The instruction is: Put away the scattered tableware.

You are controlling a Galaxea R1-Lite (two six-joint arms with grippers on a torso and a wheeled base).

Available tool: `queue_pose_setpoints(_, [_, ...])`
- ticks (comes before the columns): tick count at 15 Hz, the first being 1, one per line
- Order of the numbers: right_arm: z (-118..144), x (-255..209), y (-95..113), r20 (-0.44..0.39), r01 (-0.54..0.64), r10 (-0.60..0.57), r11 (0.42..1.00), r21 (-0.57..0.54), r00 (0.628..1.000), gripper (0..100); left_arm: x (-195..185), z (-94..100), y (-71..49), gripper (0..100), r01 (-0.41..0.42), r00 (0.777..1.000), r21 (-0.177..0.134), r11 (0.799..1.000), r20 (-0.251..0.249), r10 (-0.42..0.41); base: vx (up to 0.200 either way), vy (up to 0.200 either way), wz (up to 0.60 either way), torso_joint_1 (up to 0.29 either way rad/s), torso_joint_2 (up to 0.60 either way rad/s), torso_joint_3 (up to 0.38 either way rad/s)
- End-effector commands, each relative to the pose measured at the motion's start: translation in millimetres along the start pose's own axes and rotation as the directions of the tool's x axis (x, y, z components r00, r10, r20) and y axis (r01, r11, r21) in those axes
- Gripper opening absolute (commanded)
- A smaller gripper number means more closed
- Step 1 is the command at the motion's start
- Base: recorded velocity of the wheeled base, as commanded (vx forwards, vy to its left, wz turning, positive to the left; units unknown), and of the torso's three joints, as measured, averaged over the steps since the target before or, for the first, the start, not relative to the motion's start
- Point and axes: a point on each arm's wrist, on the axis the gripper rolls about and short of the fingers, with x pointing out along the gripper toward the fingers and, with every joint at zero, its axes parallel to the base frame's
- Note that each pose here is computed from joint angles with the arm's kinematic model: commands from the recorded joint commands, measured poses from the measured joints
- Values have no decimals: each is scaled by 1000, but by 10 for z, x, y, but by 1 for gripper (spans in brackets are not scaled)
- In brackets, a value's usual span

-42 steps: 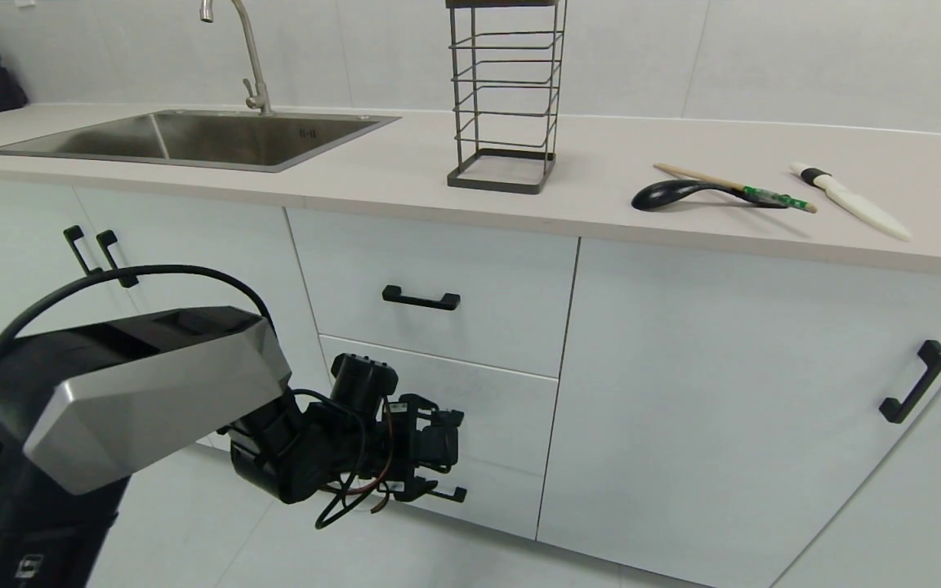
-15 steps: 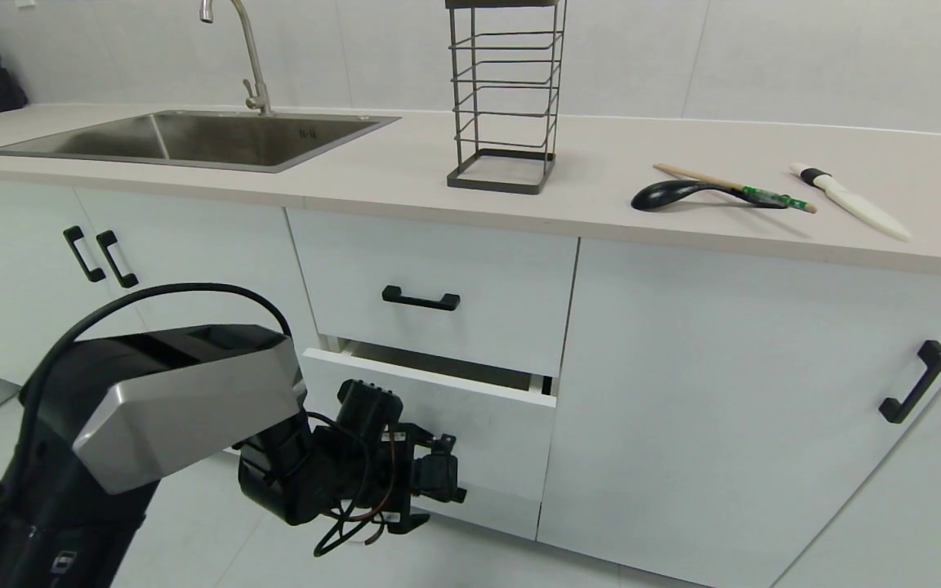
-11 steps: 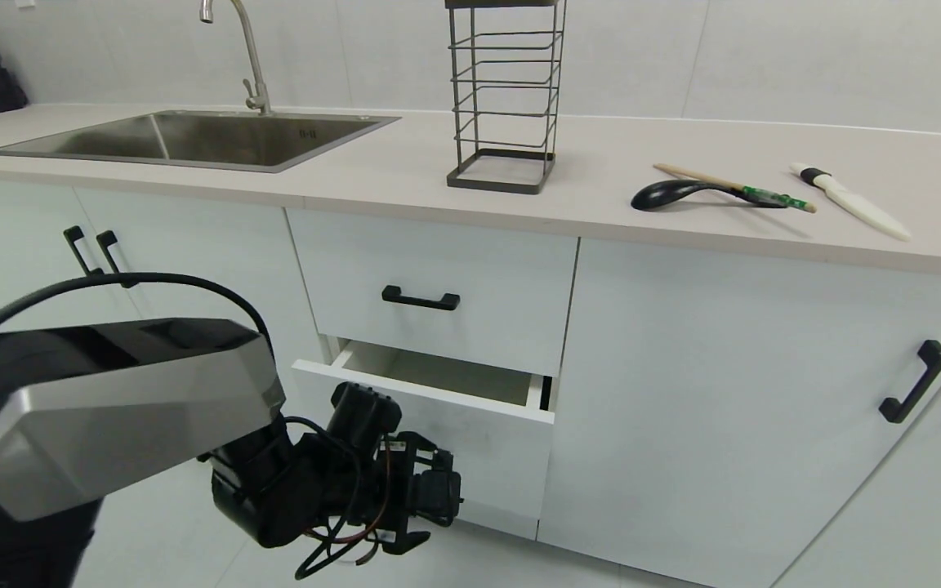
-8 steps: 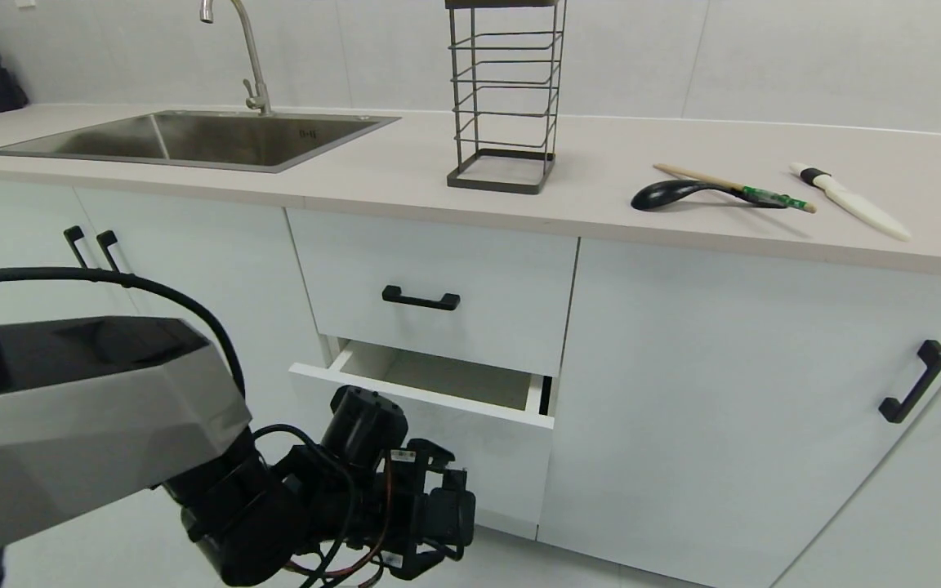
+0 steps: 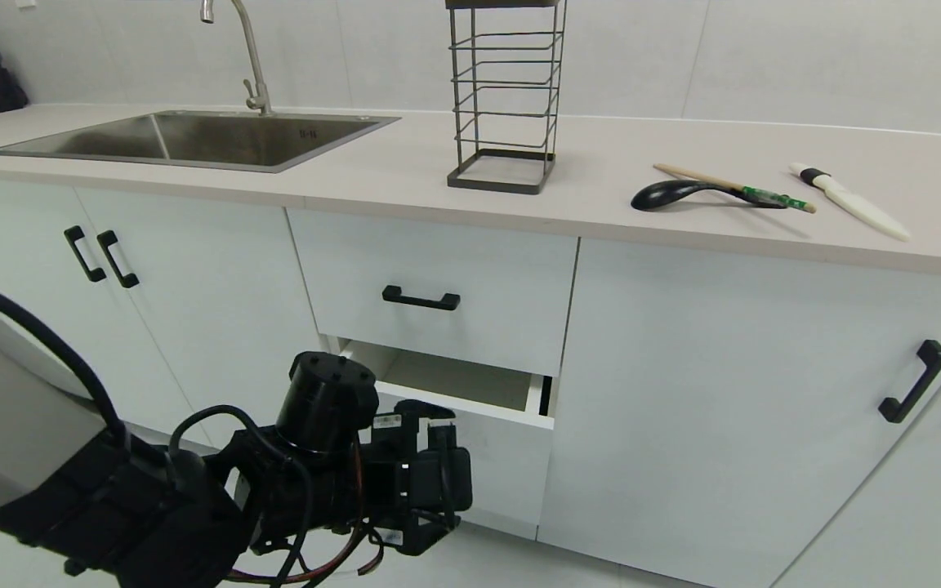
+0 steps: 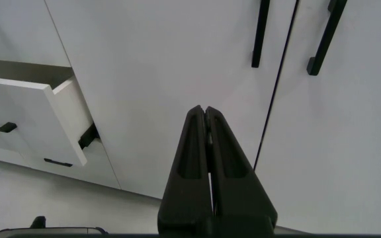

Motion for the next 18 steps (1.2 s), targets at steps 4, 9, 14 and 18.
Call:
queue_pose_setpoints(4, [-1, 1, 0, -1, 0, 0, 1000, 0, 1000, 0, 167, -220, 219, 100, -51, 997, -47, 998, -52, 48, 0, 0, 0, 0, 0, 0])
queue_pose_setpoints(9, [-1, 1, 0, -1, 0, 0, 1000, 0, 1000, 0, 477, -410, 274, 100, -40, 996, -72, 997, -88, 33, 0, 0, 0, 0, 0, 0])
queue_pose_setpoints(14, [-1, 1, 0, -1, 0, 0, 1000, 0, 1000, 0, 702, -489, 402, 100, -65, 994, -76, 995, -90, 58, 0, 0, 0, 0, 0, 0])
queue_pose_setpoints(18, [-1, 1, 0, -1, 0, 0, 1000, 0, 1000, 0, 756, -578, 408, 100, -63, 993, -81, 995, -106, 54, 0, 0, 0, 0, 0, 0])
